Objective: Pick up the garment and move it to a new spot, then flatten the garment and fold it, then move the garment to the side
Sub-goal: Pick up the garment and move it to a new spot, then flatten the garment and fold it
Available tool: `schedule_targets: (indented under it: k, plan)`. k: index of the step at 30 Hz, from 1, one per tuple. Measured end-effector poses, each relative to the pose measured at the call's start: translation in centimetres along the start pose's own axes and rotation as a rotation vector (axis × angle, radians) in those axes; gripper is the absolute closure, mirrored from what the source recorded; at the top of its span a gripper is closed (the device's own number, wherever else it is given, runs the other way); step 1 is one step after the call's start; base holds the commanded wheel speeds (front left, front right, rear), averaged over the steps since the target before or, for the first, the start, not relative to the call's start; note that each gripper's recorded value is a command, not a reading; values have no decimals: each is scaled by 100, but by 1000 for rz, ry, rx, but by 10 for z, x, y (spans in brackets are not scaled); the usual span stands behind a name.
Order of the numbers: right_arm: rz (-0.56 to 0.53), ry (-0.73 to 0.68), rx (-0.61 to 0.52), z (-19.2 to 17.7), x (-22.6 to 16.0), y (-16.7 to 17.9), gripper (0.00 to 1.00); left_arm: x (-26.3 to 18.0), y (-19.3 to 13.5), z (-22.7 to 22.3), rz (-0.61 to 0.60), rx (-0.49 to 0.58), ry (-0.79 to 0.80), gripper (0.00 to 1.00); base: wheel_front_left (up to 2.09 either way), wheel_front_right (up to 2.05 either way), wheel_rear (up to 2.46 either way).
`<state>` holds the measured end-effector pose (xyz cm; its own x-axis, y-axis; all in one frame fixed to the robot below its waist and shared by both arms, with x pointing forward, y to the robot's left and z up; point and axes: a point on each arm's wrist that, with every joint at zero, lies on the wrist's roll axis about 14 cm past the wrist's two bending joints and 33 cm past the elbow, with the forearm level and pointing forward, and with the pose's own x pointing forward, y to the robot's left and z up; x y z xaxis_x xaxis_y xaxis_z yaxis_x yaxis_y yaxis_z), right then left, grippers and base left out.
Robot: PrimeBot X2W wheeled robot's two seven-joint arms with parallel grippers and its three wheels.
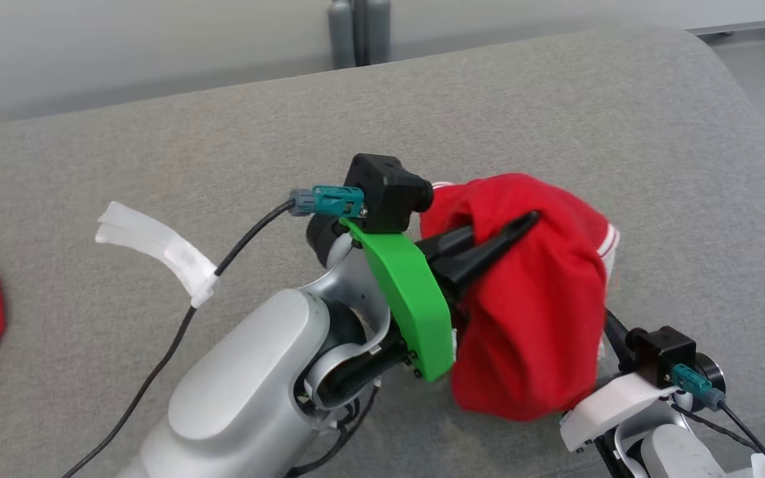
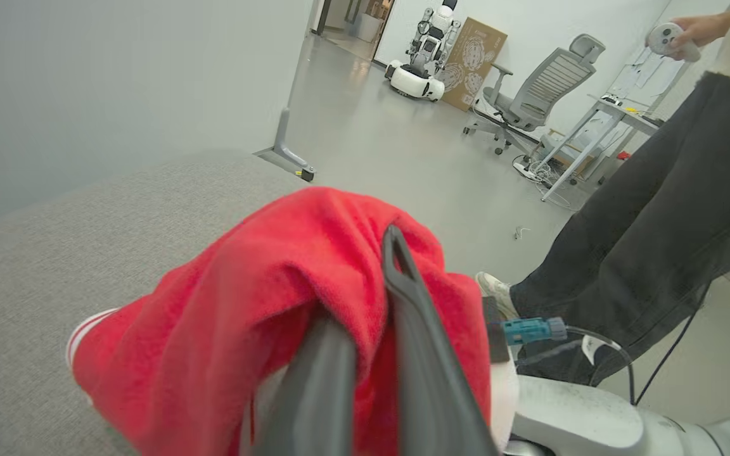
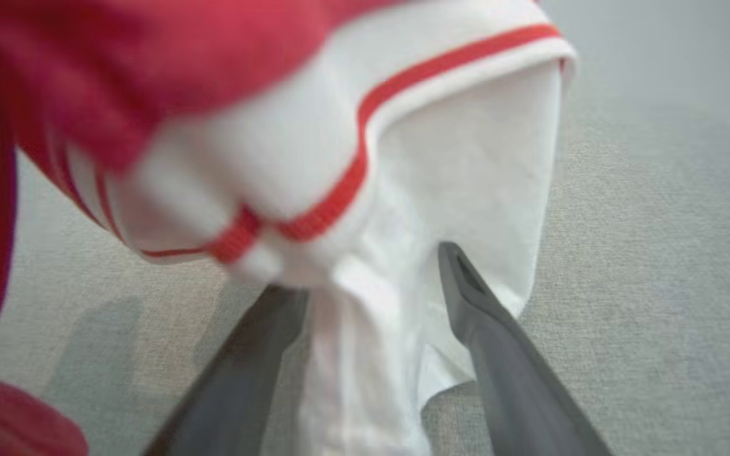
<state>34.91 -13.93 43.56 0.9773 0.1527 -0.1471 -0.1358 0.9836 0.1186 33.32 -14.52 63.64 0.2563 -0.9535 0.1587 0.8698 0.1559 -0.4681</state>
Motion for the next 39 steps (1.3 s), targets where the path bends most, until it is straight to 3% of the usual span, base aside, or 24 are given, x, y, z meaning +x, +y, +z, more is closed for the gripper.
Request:
schedule_targets:
  k: [8, 13, 15, 17, 18, 32, 39]
  plan:
    - [-108, -17, 13, 4, -21, -27, 0, -30, 94, -67, 336, 121, 243, 100, 0, 0, 0]
    - [-113, -21, 18, 5, -21, -27, 0, -64, 136, -96, 470, 202, 389, 100, 0, 0, 0]
    - [-114, -26, 18, 6, -20, -28, 0, -79, 147, -109, 508, 225, 456, 95, 0, 0, 0]
    - [-112, -29, 17, 8, -19, -27, 0, -92, 160, -113, 563, 239, 486, 64, 0, 0, 0]
    - [-110, -32, 17, 8, -17, -27, 0, -100, 167, -114, 602, 248, 491, 0, 0, 0, 0]
    - [-93, 21, 17, -8, -12, -24, 0, -130, 198, -75, 808, 312, 330, 0, 0, 0, 0]
    - [-115, 139, 2, -43, -23, -35, 0, -155, 200, -63, 890, 259, 189, 0, 0, 0, 0]
